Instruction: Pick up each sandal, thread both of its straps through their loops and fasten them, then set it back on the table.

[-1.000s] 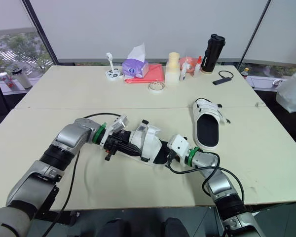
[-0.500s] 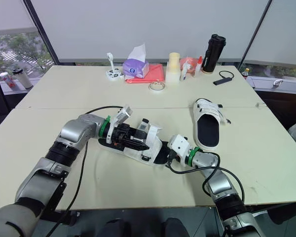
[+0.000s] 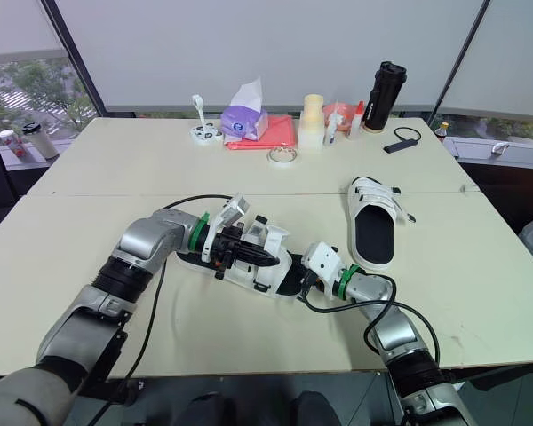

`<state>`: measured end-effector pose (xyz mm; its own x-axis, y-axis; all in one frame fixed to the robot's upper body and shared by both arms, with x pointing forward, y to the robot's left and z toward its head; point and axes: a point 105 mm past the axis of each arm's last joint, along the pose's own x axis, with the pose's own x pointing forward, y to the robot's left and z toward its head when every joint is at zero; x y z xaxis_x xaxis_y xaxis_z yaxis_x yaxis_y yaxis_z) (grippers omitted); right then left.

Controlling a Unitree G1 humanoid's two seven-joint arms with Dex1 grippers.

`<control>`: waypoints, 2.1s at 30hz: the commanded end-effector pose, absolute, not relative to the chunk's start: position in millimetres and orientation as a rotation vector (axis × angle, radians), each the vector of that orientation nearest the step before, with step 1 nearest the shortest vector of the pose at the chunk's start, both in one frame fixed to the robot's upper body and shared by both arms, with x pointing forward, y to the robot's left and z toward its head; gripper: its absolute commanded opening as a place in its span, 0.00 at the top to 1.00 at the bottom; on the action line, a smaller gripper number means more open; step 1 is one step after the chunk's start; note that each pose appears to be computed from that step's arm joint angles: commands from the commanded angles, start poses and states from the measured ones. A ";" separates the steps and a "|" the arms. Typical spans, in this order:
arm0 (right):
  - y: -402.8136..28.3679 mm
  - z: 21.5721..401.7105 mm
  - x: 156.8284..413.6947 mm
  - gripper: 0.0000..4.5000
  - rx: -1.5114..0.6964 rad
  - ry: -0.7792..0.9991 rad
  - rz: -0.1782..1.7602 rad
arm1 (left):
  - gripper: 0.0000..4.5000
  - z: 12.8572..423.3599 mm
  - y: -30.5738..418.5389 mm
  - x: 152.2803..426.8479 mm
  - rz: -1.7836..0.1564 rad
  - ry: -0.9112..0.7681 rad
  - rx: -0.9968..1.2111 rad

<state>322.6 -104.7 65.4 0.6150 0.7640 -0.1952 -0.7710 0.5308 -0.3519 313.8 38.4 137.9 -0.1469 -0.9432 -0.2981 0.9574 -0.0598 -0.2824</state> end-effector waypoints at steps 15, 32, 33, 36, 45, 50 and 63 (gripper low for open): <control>-109.0 26.0 312.3 1.00 -0.428 0.184 0.932 | 0.87 138.5 45.6 309.4 -1.656 0.455 0.061; -110.4 22.3 309.9 1.00 -0.430 0.194 0.944 | 0.02 168.7 94.2 273.6 -1.539 0.440 -0.074; -110.2 21.9 310.2 1.00 -0.431 0.195 0.946 | 0.02 162.1 99.2 267.6 -1.526 0.468 -0.074; -110.8 21.6 311.4 1.00 -0.431 0.198 0.950 | 0.02 142.9 103.8 257.3 -1.478 0.515 -0.055; -109.6 23.5 315.3 1.00 -0.440 0.197 0.966 | 0.02 98.1 86.6 274.5 -1.391 0.470 0.062; -116.4 24.1 315.2 1.00 -0.448 0.203 0.953 | 0.02 94.5 82.4 275.8 -1.425 0.480 0.059; -116.3 23.7 313.4 1.00 -0.438 0.202 0.937 | 0.02 91.7 63.7 274.3 -1.537 0.528 0.035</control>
<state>324.5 -107.4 64.3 0.6024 0.7708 -0.2070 -0.7807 0.5152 -0.3537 272.1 69.4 84.5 -0.0452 -0.9319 -0.3599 0.9409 0.0813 -0.3288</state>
